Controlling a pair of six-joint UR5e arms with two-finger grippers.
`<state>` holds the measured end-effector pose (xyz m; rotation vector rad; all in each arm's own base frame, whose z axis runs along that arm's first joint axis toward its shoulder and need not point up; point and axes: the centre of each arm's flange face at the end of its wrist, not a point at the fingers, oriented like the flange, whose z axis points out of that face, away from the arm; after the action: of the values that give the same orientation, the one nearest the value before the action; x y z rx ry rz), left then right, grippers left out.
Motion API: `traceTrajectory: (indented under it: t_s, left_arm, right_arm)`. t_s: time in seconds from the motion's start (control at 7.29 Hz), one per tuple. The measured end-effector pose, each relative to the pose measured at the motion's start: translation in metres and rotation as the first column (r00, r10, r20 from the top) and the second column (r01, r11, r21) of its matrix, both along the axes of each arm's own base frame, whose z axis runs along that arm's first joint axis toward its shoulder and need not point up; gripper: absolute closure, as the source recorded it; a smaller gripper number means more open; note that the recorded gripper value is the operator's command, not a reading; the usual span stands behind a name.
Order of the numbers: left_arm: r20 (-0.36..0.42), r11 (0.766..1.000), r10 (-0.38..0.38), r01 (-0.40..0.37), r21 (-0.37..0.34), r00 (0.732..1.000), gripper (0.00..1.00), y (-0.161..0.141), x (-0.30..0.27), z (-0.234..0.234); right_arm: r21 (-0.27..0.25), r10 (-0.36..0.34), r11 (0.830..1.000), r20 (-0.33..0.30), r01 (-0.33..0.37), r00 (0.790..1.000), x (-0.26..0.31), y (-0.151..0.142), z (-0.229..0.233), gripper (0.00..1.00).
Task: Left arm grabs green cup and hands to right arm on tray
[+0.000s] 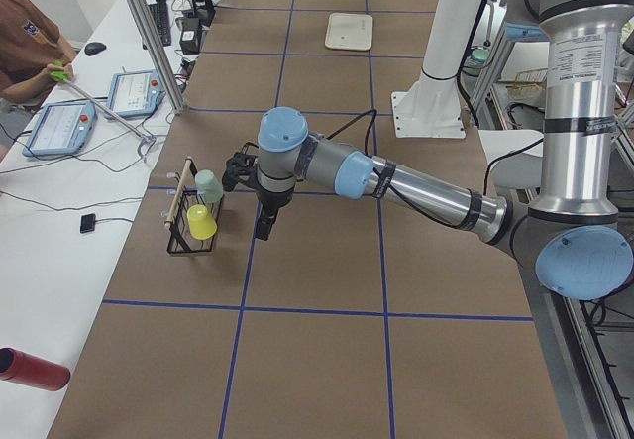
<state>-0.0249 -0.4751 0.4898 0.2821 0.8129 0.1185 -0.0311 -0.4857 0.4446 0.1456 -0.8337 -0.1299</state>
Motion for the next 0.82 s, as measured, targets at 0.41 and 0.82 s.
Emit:
traceTrajectory:
  t_s: [0.41, 0.82]
  left_arm:
    - [0.003, 1.0, -0.002, 0.002, -0.014, 1.0, 0.0, 0.0034, -0.0009, 0.0061]
    - [0.007, 1.0, -0.004, 0.004, -0.022, 1.0, 0.0, 0.0059, -0.0017, 0.0099]
  right_arm:
    - [-0.027, 0.031, 0.999, 0.005, -0.031, 1.0, 0.0001, -0.0013, -0.0021, 0.0]
    - [-0.032, 0.037, 0.999, 0.001, -0.037, 0.999, 0.0004, -0.0014, -0.002, 0.0]
